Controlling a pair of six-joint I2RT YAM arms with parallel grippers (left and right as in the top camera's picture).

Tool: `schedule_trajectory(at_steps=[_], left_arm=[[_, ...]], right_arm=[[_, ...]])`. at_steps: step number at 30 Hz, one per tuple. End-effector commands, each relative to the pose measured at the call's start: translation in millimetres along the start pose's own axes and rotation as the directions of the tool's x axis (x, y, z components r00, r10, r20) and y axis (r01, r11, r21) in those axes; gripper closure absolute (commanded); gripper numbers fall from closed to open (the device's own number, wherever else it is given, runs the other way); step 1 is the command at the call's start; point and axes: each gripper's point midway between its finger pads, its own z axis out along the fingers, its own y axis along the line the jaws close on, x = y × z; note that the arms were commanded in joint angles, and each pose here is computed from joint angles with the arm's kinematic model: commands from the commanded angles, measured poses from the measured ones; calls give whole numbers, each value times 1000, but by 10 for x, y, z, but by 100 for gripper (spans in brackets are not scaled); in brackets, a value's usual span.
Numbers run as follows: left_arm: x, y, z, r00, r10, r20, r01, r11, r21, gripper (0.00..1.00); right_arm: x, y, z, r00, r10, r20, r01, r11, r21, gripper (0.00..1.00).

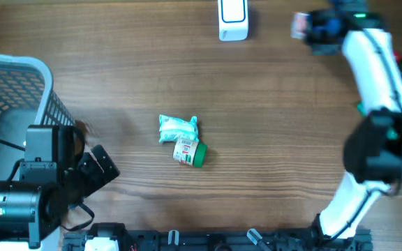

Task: Scan the item barcode
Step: 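Move the tissue box to the right side and release it, then grasp the mint wet-wipe pack with the right gripper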

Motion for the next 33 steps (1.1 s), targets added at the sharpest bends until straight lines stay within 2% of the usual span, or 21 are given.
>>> schedule_trajectory(at_steps=[1, 3, 6, 7, 8, 9, 10, 11, 13, 15, 17, 19, 20, 22, 26, 29, 30, 32, 33], left_arm=[[2, -12, -11, 1000, -8, 1, 8, 1000, 8, 0], [2, -12, -11, 1000, -8, 1, 8, 1000, 8, 0], [2, -12, -11, 1000, -8, 1, 8, 1000, 8, 0], [2, -13, -11, 1000, -7, 0, 7, 1000, 8, 0], [2, -12, -11, 1000, -8, 1, 8, 1000, 8, 0], [2, -12, -11, 1000, -7, 1, 7, 1000, 8, 0], [2, -12, -11, 1000, -8, 1, 8, 1000, 8, 0], [2, -12, -11, 1000, -8, 1, 8, 1000, 8, 0], [2, -12, -11, 1000, -8, 1, 8, 1000, 8, 0], [2, -13, -11, 1000, -7, 0, 7, 1000, 8, 0], [2, -13, -11, 1000, -7, 0, 7, 1000, 8, 0], [2, -12, -11, 1000, -8, 1, 8, 1000, 8, 0], [2, -12, -11, 1000, -8, 1, 8, 1000, 8, 0], [2, -12, -11, 1000, -8, 1, 8, 1000, 8, 0], [2, -12, -11, 1000, -8, 1, 8, 1000, 8, 0], [2, -12, -11, 1000, -8, 1, 8, 1000, 8, 0], [2, -12, -11, 1000, -8, 1, 8, 1000, 8, 0], [2, -12, -11, 1000, -8, 1, 8, 1000, 8, 0], [2, -12, -11, 1000, -8, 1, 8, 1000, 8, 0]], right_arm=[[-1074, -558, -215, 924, -26, 381, -57, 977, 205, 95], [-1585, -1047, -172, 887, -32, 461, -131, 939, 319, 95], [-1808, -1409, 137, 919, -78, 385, -86, 916, 391, 94], [-1820, -1491, 260, 933, -83, 351, -70, 913, 402, 89], [-1833, -1573, 362, 939, -104, 329, -49, 903, 427, 78], [-1854, -1598, 394, 937, -134, 323, -25, 896, 444, 62], [-1877, -1556, 408, 934, -185, 307, 30, 895, 446, 37], [-1906, -1417, 364, 921, -269, 280, 127, 890, 438, 21], [-1915, -1151, 158, 907, -329, 264, 206, 891, 404, 2], [-1777, -820, -196, 921, -303, 244, 226, 928, 297, 1], [-1369, -464, -536, 938, -316, 140, 303, 947, 109, 1], [-882, -213, -677, 888, -460, 13, 460, 887, -48, 1], [-478, -96, -719, 803, -590, -79, 573, 802, -170, 0], [310, -115, -758, 614, -754, -233, 675, 654, -341, 1], [1468, -414, -735, 282, -893, -351, 793, 422, -438, 1], [2450, -874, -652, -167, -946, -278, 795, 37, -605, 2], [2705, -1104, -535, -275, -925, -263, 797, -66, -601, 1], [2920, -1353, -371, -351, -899, -261, 814, -155, -560, 7], [3109, -1537, -275, -358, -892, -275, 825, -164, -540, 8]])
